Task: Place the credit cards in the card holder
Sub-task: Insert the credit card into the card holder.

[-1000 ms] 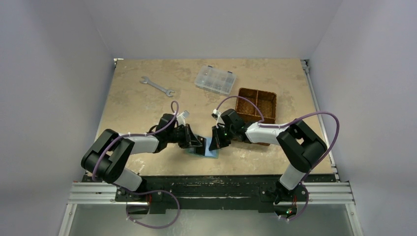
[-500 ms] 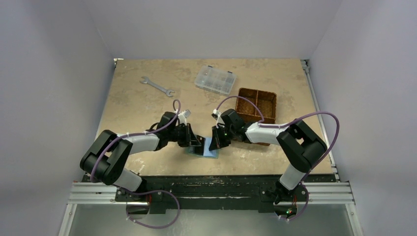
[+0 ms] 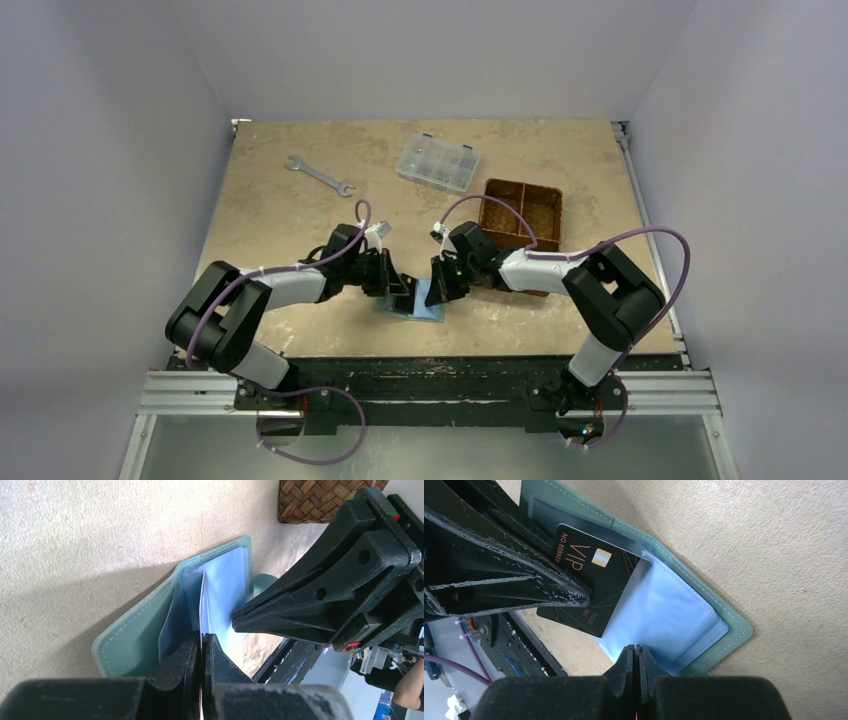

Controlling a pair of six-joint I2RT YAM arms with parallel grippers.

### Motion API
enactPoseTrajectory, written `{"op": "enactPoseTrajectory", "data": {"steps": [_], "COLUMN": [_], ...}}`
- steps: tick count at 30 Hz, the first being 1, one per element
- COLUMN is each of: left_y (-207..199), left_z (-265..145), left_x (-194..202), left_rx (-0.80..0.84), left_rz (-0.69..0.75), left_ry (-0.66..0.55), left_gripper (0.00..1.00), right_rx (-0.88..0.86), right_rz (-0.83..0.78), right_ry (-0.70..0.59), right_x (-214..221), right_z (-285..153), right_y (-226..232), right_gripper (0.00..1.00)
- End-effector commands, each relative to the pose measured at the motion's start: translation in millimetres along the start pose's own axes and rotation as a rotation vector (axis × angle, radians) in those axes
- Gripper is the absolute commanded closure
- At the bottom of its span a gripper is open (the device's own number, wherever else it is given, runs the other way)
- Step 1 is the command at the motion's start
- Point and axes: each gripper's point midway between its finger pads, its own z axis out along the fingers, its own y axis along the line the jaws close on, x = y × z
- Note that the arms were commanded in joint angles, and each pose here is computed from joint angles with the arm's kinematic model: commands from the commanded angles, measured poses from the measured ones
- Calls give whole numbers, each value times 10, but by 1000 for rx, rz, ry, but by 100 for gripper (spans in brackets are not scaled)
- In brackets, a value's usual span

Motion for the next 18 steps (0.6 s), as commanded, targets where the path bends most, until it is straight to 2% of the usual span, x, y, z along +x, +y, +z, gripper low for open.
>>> {"op": "enactPoseTrajectory", "data": {"steps": [1, 8, 15, 18], "left_y": [-49, -170, -160, -168], "left_z": [45, 42, 31, 61], "left_x": [-128, -51, -3, 41], "left_rx": [18, 119, 156, 165], "left_rz": [59, -19, -93, -100], "left_ry": [-33, -53, -103, -88], "left_gripper": [100, 100, 100, 100], "right_rx": [85, 68, 62, 58], "right_rz": [-6, 4, 10, 13], "right_ry": [34, 32, 34, 33], "right_x": [164, 155, 167, 171], "right_z": [41, 45, 63, 60], "right_y": [-251, -217, -214, -211], "right_gripper": [100, 100, 100, 100]}}
